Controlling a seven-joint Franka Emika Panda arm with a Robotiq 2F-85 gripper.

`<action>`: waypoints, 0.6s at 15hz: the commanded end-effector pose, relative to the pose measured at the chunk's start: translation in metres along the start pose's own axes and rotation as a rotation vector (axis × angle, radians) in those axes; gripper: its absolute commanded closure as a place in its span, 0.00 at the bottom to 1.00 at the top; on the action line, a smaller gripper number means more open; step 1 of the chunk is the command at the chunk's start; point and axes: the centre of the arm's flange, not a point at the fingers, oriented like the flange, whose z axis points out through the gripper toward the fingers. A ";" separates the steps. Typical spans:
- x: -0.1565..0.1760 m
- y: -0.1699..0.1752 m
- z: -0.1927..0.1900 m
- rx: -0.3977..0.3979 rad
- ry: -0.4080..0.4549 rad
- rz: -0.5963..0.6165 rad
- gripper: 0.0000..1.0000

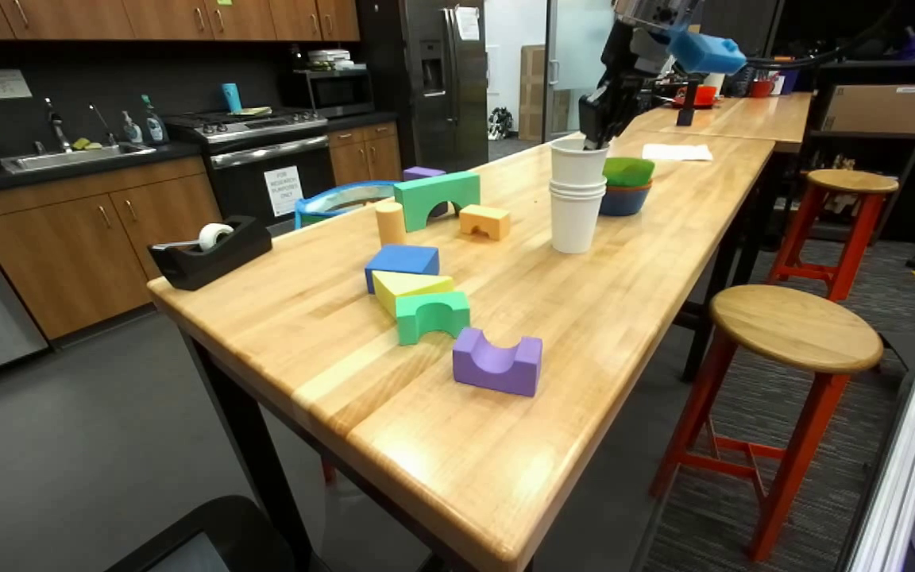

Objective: Put the middle cup and the first left cup in the right cup, respectively

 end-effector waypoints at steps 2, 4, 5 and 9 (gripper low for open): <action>0.009 0.004 0.006 0.010 0.011 -0.003 0.67; 0.010 0.004 0.006 0.008 0.010 -0.002 0.55; 0.011 0.003 0.005 0.008 0.011 -0.003 0.48; 0.008 -0.005 -0.003 0.044 0.024 -0.028 0.22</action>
